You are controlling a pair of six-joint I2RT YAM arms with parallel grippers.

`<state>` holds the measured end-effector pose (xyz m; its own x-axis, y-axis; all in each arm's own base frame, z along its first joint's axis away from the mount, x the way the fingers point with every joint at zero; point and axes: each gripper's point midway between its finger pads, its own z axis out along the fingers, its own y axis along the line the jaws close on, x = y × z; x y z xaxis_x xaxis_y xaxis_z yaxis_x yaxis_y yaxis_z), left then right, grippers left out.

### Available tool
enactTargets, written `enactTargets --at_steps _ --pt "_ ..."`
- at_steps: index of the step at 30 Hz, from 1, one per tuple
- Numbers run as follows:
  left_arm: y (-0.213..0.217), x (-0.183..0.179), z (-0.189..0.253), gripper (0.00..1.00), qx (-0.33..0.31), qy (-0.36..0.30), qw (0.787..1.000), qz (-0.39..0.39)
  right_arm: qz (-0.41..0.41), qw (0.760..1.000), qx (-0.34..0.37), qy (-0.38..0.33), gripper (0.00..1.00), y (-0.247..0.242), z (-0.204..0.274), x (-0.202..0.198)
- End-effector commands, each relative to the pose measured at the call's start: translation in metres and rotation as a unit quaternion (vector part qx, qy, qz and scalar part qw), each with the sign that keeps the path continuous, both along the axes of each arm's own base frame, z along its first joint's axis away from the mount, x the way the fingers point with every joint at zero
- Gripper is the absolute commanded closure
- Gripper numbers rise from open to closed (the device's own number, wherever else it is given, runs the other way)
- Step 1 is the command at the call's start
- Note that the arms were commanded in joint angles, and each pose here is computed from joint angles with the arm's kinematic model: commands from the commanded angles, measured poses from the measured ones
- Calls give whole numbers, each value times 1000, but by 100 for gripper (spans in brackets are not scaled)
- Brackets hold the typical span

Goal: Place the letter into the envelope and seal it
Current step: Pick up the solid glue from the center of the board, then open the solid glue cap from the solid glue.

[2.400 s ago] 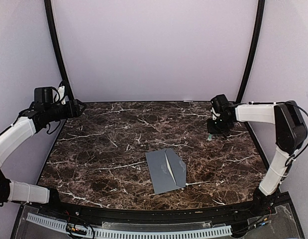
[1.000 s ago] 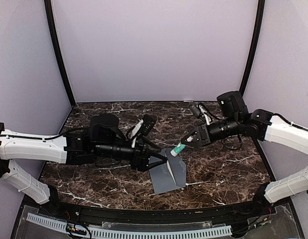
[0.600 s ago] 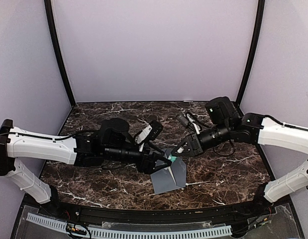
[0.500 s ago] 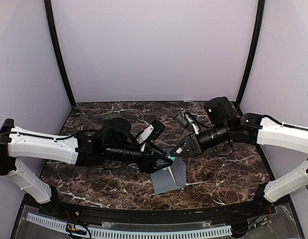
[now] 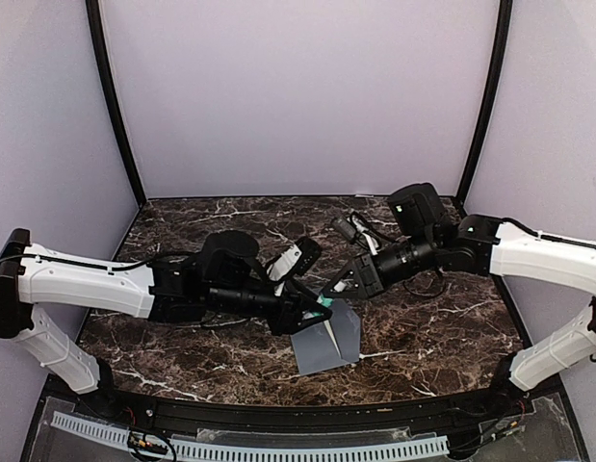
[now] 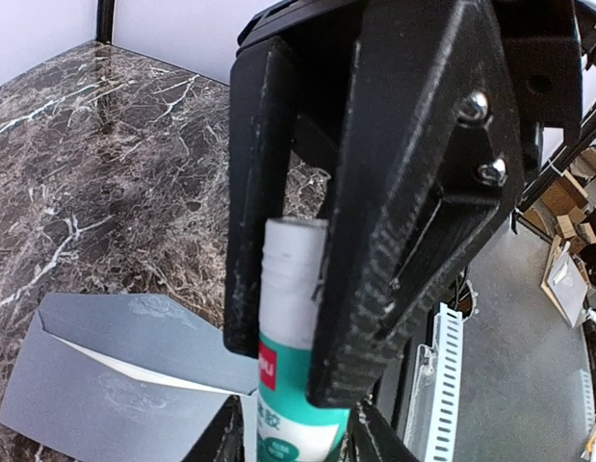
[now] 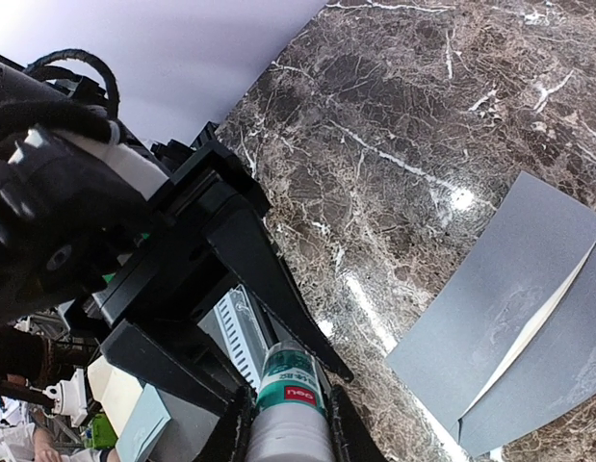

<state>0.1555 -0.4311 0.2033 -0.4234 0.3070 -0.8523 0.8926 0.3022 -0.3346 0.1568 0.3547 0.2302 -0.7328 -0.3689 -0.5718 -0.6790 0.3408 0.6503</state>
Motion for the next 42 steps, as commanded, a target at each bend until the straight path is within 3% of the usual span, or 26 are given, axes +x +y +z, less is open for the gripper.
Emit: enactTargets --at_steps 1,5,9,12,16,20,42 --pt "0 4 4 71 15 -16 1000 9 14 999 30 -19 92 10 20 -1" --pt "2 1 1 79 14 -11 1000 7 2 999 27 -24 85 8 20 3" --pt "4 -2 6 86 -8 -6 1000 6 -6 999 35 -31 68 6 26 3" --pt "4 -2 12 92 -31 0 999 11 -27 998 39 -41 46 2 30 8" --pt "4 1 10 93 -37 12 999 26 -72 995 28 -55 37 -5 30 21" --pt "5 2 10 93 -42 18 998 34 -86 994 33 -52 39 -5 26 24" --pt "5 1 13 94 -49 31 998 36 -62 996 67 -15 80 4 21 13"
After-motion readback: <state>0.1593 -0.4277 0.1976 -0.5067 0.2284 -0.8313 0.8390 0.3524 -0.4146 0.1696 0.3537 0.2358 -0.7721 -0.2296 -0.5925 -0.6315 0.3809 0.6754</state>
